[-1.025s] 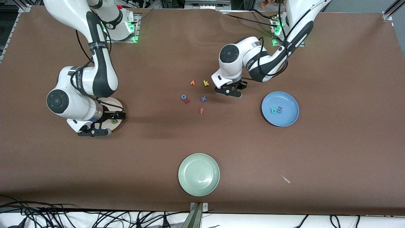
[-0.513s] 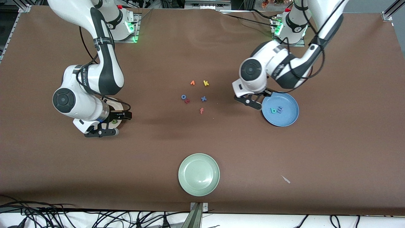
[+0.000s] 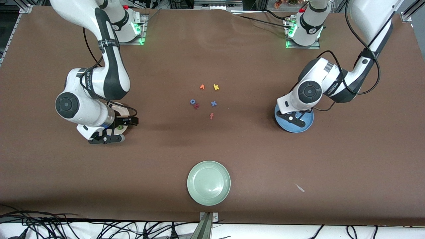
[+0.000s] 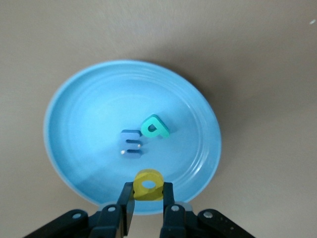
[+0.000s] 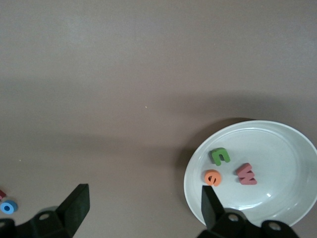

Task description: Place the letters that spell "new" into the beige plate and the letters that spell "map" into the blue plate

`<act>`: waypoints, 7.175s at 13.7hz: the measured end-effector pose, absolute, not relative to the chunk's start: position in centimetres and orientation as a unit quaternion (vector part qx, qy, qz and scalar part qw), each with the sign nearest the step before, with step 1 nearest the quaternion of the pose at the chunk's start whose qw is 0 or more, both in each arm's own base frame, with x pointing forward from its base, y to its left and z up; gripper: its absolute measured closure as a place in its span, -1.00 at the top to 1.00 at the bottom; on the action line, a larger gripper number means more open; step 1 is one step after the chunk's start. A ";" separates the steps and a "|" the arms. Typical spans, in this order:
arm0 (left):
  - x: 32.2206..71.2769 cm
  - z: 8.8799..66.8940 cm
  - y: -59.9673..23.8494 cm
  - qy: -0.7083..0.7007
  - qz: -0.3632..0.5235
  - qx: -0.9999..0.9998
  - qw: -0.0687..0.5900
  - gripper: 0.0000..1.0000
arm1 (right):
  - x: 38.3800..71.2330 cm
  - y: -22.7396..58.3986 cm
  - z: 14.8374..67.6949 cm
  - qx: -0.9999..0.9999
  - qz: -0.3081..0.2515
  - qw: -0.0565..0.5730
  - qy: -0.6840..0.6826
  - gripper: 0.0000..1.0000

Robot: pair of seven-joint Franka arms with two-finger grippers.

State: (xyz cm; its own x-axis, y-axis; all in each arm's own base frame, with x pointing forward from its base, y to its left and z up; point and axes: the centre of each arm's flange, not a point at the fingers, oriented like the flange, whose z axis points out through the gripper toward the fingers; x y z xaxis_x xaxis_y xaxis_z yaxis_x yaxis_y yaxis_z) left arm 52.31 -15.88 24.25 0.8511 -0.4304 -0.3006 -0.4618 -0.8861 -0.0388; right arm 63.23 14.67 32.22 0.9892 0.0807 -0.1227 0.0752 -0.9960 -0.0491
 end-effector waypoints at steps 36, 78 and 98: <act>54.5 59.5 -7.1 0.003 0.025 -0.999 0.023 1.00 | 57.5 3.3 54.7 -0.994 0.098 -0.015 -0.051 1.00; 54.5 59.6 -7.2 0.005 0.024 -0.999 0.023 1.00 | 57.1 5.3 54.9 -0.994 0.094 -0.027 -0.046 1.00; 54.5 59.6 -7.2 0.005 0.024 -0.999 0.023 1.00 | 57.0 6.0 54.9 -0.994 0.096 -0.027 -0.051 1.00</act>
